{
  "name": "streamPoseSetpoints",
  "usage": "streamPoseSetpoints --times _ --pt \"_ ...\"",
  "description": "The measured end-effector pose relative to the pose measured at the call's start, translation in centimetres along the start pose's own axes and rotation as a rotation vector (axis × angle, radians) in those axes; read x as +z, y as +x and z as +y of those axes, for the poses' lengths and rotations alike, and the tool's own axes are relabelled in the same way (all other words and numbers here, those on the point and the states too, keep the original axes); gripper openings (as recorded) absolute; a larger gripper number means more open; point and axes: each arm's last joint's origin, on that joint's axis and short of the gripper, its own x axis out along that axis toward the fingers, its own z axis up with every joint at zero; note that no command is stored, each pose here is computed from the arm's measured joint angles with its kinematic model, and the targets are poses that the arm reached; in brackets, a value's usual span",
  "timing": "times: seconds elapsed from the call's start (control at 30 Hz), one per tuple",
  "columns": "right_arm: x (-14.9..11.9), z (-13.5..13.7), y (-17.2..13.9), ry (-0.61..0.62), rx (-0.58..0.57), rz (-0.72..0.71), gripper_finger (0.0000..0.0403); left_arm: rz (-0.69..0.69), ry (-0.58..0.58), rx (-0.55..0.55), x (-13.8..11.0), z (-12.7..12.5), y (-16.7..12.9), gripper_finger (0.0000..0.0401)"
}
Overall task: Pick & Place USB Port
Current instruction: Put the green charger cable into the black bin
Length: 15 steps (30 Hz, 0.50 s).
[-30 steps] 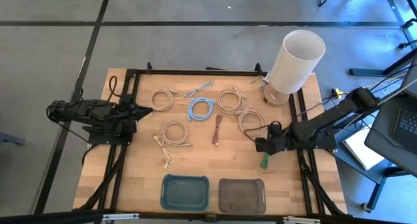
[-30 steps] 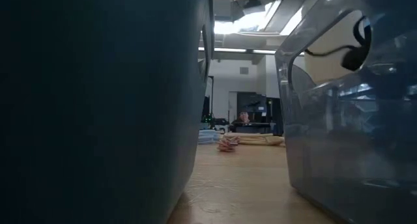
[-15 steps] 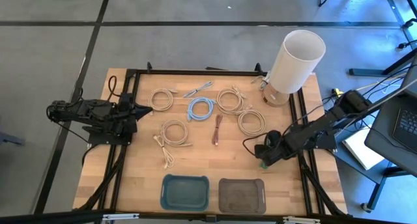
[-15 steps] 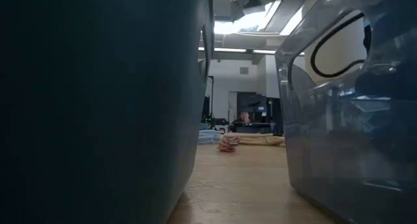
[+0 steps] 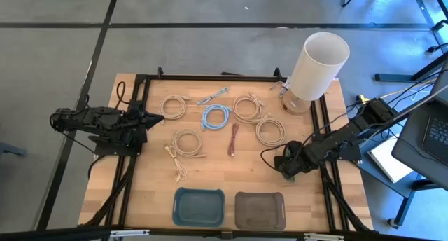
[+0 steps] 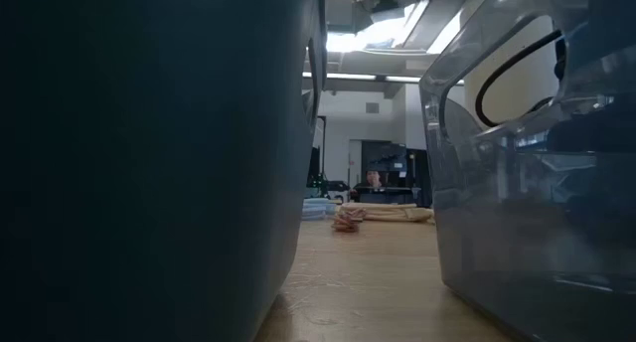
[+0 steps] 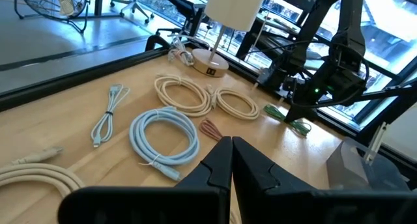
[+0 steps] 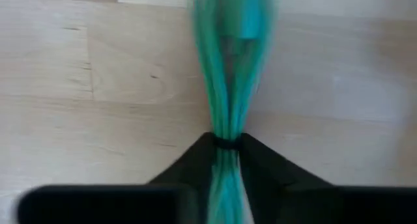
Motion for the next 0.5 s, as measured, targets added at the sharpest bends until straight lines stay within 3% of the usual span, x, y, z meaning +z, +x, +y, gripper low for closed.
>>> streamPoseSetpoints --times 0.07,0.2,0.27,0.5 --pt "0.0 0.0 0.0 -0.009 0.002 -0.006 0.0023 0.000 0.000 0.000 0.0 0.0 0.0 0.0004" --pt "0.1 0.1 -0.2 -0.021 0.012 -0.022 0.0022 -0.002 0.000 0.003 0.0 0.0 0.0 0.0004" --pt "0.2 0.3 -0.9 -0.031 0.021 -0.095 0.0017 -0.003 0.000 0.005 0.0 0.0 0.0 0.0004" --pt "0.1 3.0 -8.4 -0.131 0.140 -0.232 0.0015 -0.018 0.000 0.029 0.1 0.1 0.0 0.0004"
